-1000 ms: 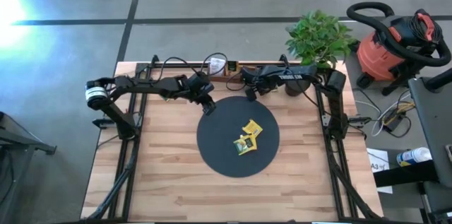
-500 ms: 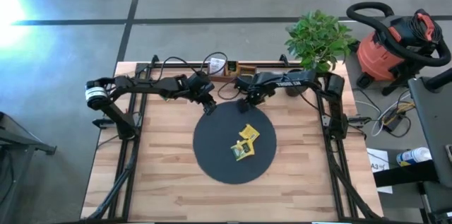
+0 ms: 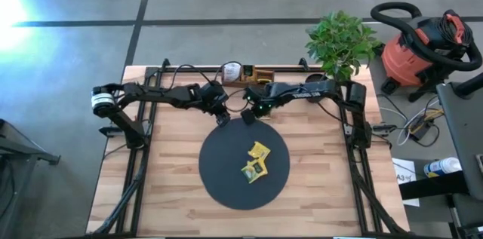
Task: Pick & Place Tea
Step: Put the green tea bag into the right section of the wooden organizer
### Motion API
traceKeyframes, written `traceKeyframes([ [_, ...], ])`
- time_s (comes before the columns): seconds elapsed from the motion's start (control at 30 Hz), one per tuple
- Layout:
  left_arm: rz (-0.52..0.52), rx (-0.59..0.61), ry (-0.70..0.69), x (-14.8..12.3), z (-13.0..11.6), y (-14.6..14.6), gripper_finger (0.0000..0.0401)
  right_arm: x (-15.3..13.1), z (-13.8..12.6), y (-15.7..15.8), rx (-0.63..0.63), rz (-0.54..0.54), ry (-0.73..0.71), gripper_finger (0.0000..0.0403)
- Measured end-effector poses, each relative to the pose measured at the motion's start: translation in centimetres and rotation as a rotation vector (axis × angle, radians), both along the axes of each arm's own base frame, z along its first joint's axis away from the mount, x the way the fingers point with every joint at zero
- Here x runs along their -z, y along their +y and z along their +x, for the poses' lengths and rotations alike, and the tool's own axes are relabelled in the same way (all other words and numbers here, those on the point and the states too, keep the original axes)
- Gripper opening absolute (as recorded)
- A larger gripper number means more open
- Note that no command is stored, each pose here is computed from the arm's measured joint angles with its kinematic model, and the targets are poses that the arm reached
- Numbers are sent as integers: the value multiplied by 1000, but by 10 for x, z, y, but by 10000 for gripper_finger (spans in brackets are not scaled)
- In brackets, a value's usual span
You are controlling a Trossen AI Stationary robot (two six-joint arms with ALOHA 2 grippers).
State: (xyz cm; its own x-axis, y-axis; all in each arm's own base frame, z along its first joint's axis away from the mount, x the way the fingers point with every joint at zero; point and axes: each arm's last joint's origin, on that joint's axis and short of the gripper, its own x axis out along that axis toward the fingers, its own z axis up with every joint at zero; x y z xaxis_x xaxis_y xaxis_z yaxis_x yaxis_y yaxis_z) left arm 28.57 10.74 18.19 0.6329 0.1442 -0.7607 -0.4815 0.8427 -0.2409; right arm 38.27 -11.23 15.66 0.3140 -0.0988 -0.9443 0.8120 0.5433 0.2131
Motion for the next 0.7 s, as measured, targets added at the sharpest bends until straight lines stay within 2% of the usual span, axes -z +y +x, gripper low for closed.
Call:
traceKeyframes([
  [0.17,18,-5,-106,-8,8,3,158,-34,-1,1,-58,-69,-66,9],
  [0.33,34,-2,-206,-13,15,5,158,-53,-15,2,-38,-139,-8,9],
  [0.43,17,-11,-214,-8,19,6,158,-39,-25,0,-30,-110,70,9],
  [0.57,-90,19,-232,4,25,7,158,-19,-28,1,-36,-42,69,9],
  [0.7,-160,15,-241,19,32,8,158,0,-32,2,-11,-27,100,9],
])
